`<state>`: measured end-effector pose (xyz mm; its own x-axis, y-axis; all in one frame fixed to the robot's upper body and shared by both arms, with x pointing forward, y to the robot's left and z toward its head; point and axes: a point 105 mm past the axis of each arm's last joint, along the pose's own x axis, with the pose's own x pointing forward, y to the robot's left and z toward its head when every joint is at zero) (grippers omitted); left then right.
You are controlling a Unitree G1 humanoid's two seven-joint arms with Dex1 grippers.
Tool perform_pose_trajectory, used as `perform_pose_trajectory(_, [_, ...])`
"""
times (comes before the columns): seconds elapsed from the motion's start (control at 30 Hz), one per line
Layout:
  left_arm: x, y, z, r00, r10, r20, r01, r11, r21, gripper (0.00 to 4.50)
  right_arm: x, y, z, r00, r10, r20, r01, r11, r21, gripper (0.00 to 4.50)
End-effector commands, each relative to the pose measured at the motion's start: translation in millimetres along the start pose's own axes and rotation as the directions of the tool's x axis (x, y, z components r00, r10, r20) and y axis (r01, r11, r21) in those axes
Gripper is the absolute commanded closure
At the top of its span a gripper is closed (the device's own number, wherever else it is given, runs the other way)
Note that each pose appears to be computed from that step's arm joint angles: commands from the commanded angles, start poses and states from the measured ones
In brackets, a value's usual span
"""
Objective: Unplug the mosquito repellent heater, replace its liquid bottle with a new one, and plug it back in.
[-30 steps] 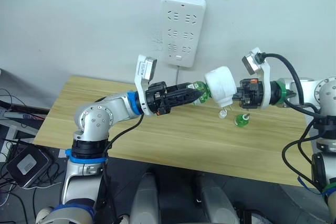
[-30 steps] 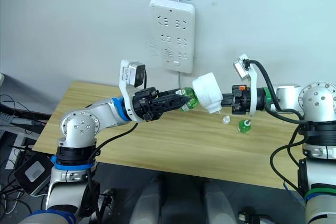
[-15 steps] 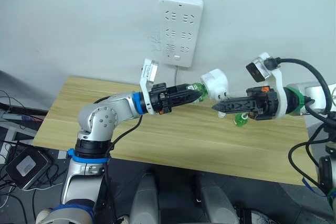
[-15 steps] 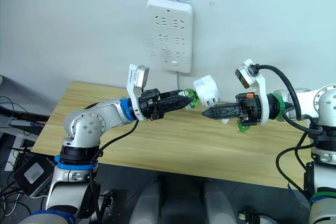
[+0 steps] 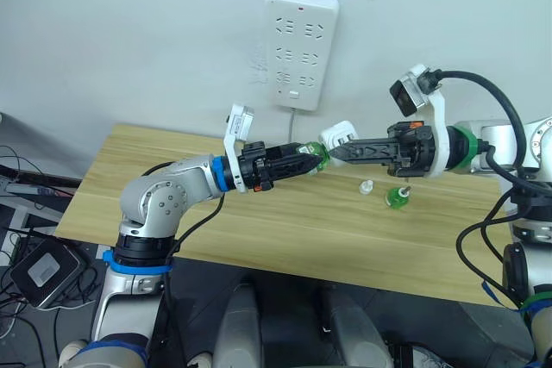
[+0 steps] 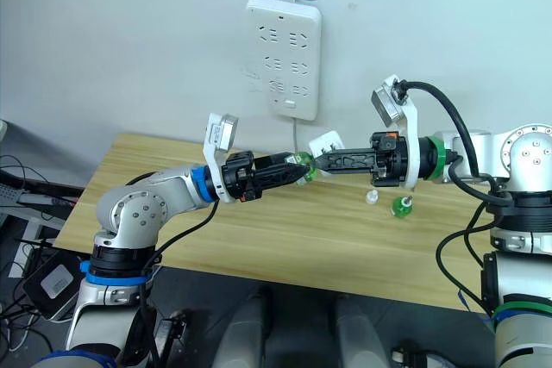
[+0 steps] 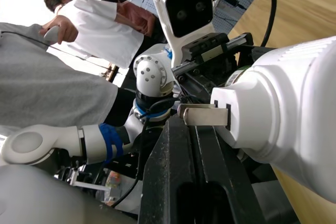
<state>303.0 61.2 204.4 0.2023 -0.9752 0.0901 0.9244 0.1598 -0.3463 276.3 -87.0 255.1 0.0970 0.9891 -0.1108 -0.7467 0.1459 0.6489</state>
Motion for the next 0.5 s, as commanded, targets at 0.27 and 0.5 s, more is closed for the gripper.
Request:
perform_pose_trajectory(0.27, [14.9, -28.4, -13.2, 0.986, -0.152, -0.067, 0.153, 0.988, 0.003, 2.28, -4.0, 10.6, 38.5, 0.982, -0.012, 0.19, 0.022, 0.998, -0.051, 4.45])
perform_pose_trajectory(0.5, [15.6, -29.2, -14.6, 0.984, -0.16, -0.073, 0.161, 0.987, 0.003, 2.28, -2.8, 10.3, 43.7, 0.977, -0.027, 0.213, 0.037, 0.998, -0.044, 4.45])
